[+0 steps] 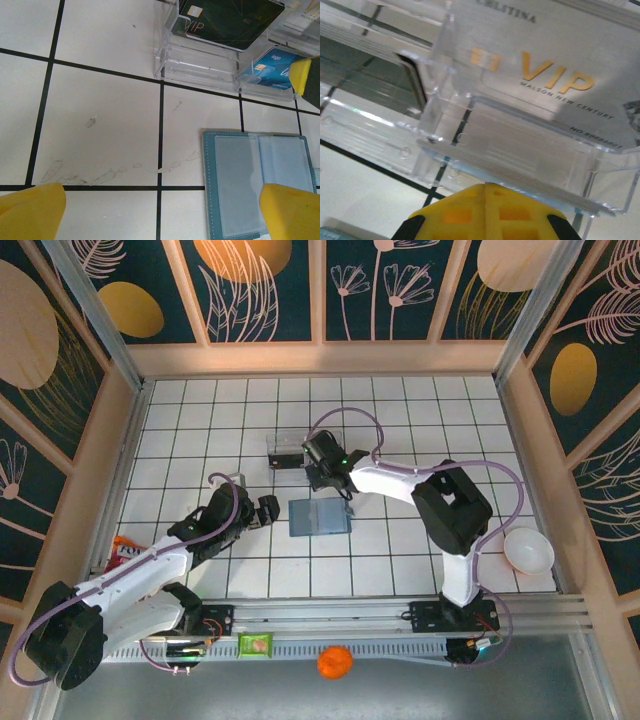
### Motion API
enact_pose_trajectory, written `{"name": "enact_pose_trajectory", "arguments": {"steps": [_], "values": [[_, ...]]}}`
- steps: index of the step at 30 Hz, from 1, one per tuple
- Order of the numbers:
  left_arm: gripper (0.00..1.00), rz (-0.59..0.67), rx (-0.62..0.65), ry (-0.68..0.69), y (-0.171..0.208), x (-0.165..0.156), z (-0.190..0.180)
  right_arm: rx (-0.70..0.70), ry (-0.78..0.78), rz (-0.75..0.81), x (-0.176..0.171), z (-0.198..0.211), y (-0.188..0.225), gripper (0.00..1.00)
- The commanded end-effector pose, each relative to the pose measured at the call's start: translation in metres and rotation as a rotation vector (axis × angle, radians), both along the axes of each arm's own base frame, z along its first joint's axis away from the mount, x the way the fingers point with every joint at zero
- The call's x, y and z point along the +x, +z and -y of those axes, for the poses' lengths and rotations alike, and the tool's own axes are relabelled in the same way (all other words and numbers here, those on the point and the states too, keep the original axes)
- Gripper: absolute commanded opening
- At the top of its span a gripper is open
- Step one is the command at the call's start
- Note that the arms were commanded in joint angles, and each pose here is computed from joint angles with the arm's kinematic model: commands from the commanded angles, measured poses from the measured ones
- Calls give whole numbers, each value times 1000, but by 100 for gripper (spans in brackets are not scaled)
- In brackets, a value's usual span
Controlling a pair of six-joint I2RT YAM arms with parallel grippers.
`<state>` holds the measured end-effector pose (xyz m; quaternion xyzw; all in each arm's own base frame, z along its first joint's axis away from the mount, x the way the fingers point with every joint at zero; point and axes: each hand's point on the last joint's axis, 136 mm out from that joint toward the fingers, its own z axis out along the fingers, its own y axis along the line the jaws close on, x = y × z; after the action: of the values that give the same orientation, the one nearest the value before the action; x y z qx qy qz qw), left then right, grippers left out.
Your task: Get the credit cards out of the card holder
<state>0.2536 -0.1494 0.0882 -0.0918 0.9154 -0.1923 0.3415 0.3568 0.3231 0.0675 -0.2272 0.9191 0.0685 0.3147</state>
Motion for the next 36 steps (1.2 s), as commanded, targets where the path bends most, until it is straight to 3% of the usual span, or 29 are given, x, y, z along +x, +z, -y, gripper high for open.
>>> {"name": "enact_pose_trajectory", "arguments": {"steps": [1,4,9,14,15,18,25,29,32,36], "values": [[99,0,14,30,-3,0,-8,68,44,64,-18,-7,38,11],[98,17,22,51,3,5,-10,140,124,25,-46,-15,41,26],[99,79,42,92,17,16,-15,153,115,-16,-77,-4,27,31],[99,211,98,177,48,41,-26,227,-10,121,-74,36,56,40],[99,235,125,205,54,46,-31,240,-39,153,-71,44,64,49],[99,328,230,297,72,61,-49,321,-121,216,-62,67,87,98],[99,559,389,536,117,84,-95,355,-357,338,-34,124,112,99],[99,520,435,647,116,111,-141,333,-467,363,-19,149,116,99],[99,491,555,677,108,122,-171,299,-526,392,-15,165,119,99],[99,476,605,640,82,127,-186,312,-565,393,-10,179,119,99]]}}
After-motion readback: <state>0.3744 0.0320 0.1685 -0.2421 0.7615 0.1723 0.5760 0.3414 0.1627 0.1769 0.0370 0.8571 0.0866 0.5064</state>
